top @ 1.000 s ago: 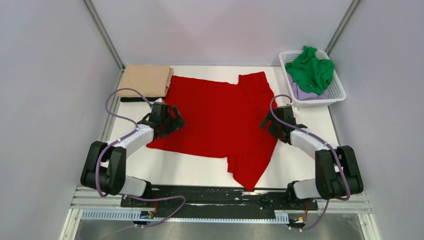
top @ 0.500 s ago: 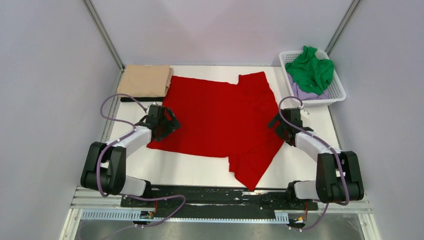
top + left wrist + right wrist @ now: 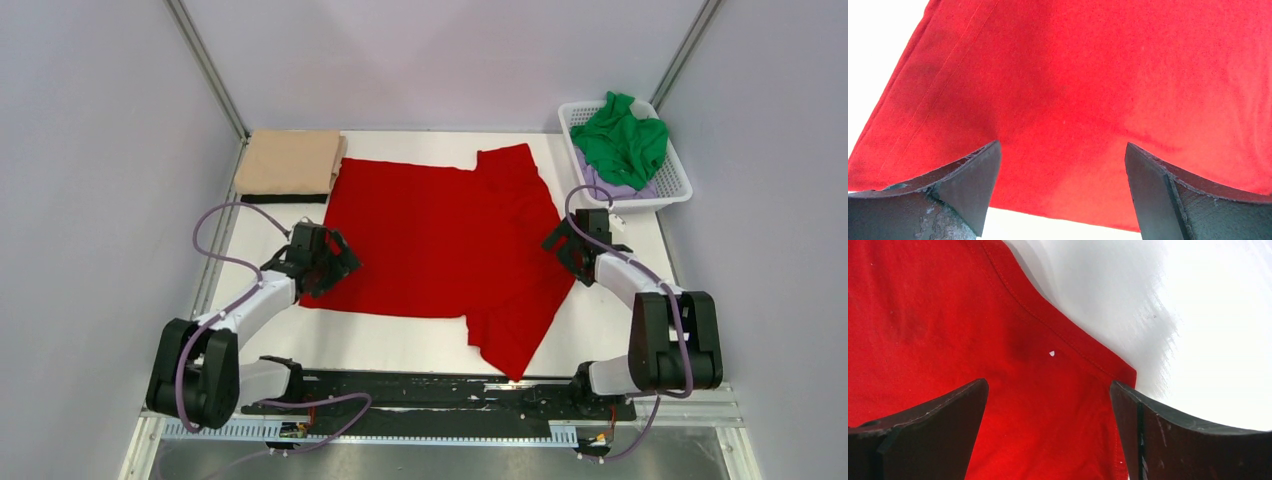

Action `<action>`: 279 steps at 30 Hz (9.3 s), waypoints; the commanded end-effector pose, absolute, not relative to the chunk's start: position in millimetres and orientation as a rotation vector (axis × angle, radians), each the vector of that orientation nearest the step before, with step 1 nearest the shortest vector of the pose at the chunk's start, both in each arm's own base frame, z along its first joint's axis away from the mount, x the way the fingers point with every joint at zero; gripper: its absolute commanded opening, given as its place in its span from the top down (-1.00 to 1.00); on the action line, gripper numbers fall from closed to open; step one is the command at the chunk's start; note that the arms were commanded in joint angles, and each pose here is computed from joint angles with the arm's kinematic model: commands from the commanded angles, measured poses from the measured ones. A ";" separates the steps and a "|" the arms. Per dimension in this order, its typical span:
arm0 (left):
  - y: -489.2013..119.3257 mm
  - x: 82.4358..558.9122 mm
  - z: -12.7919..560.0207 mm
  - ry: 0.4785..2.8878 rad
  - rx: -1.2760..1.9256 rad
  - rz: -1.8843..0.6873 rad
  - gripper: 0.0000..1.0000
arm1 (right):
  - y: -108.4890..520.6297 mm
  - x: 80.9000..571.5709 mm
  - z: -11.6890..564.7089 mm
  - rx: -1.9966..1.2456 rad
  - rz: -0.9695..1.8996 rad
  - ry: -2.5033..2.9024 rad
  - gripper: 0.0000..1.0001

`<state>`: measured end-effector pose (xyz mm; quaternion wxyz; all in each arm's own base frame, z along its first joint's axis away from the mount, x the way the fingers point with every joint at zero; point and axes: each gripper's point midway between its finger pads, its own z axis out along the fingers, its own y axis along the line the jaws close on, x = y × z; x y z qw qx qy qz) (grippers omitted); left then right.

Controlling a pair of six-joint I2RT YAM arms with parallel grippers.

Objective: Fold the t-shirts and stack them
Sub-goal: Flatten out the tshirt, then grab the side of the flattened tshirt closest away from the robot with both arms, then fold the flattened tshirt in 1/3 of the way, then grab the side of the flattened tshirt furthest away from the robot with both arms

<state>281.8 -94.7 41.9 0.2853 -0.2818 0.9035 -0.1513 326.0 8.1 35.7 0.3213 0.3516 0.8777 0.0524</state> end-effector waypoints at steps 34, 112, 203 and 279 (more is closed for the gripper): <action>-26.7 232.7 12.5 2.427 -1.156 0.019 -0.16 | 10.7 282.7 120.6 0.769 0.241 2.105 -1.00; -16.7 204.4 58.2 2.453 -1.049 0.057 1.00 | 169.8 147.6 76.7 0.190 0.193 2.650 1.00; -37.6 466.1 83.2 2.440 -0.835 -0.056 -1.00 | 215.4 496.9 135.9 0.182 0.634 2.155 -1.00; -65.0 372.6 77.6 2.453 -0.783 -0.121 -1.00 | 231.7 336.1 85.0 0.290 0.531 2.412 -1.00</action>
